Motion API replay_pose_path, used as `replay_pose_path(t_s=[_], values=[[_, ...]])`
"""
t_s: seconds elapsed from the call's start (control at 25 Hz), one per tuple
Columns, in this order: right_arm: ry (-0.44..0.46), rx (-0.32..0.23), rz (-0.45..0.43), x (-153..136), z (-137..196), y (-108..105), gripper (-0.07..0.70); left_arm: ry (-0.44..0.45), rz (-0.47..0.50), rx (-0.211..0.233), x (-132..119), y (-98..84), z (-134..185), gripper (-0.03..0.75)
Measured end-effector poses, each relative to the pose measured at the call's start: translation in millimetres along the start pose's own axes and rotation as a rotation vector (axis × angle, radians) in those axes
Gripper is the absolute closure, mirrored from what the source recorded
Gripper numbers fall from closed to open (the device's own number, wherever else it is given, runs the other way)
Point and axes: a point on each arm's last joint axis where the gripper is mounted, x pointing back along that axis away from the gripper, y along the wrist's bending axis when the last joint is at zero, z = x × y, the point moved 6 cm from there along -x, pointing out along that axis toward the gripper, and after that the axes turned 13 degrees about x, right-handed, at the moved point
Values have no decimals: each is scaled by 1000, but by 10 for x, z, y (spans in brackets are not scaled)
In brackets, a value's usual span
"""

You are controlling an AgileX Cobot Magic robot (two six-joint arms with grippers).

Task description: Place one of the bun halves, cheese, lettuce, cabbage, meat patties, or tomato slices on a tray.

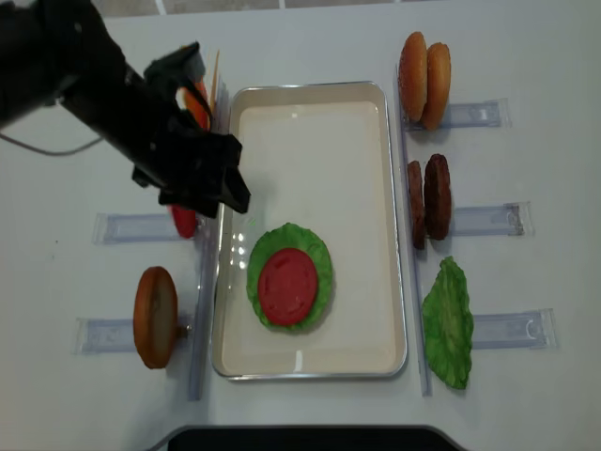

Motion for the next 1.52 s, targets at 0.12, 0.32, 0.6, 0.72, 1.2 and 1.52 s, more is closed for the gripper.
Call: replay_pose_path(t_s=[0.12, 0.32, 0.6, 0.72, 1.2, 1.52], values=[[0, 0, 0, 0, 0, 0, 388, -20, -154, -39, 301, 80, -130, 292], [0, 0, 0, 0, 0, 0, 388, -107, -347, -55, 685, 267, -349, 300], [0, 0, 0, 0, 0, 0, 388, -150, -437, 26, 901, 706, -486, 342], [0, 0, 0, 0, 0, 0, 388, -161, -475, 47, 992, 904, -522, 344], [0, 0, 0, 0, 0, 0, 388, -190, -495, 24, 1198, 1000, -251, 344], [1, 0, 0, 0, 1, 0, 388, -244, -485, 29, 1330, 1083, 580, 345]])
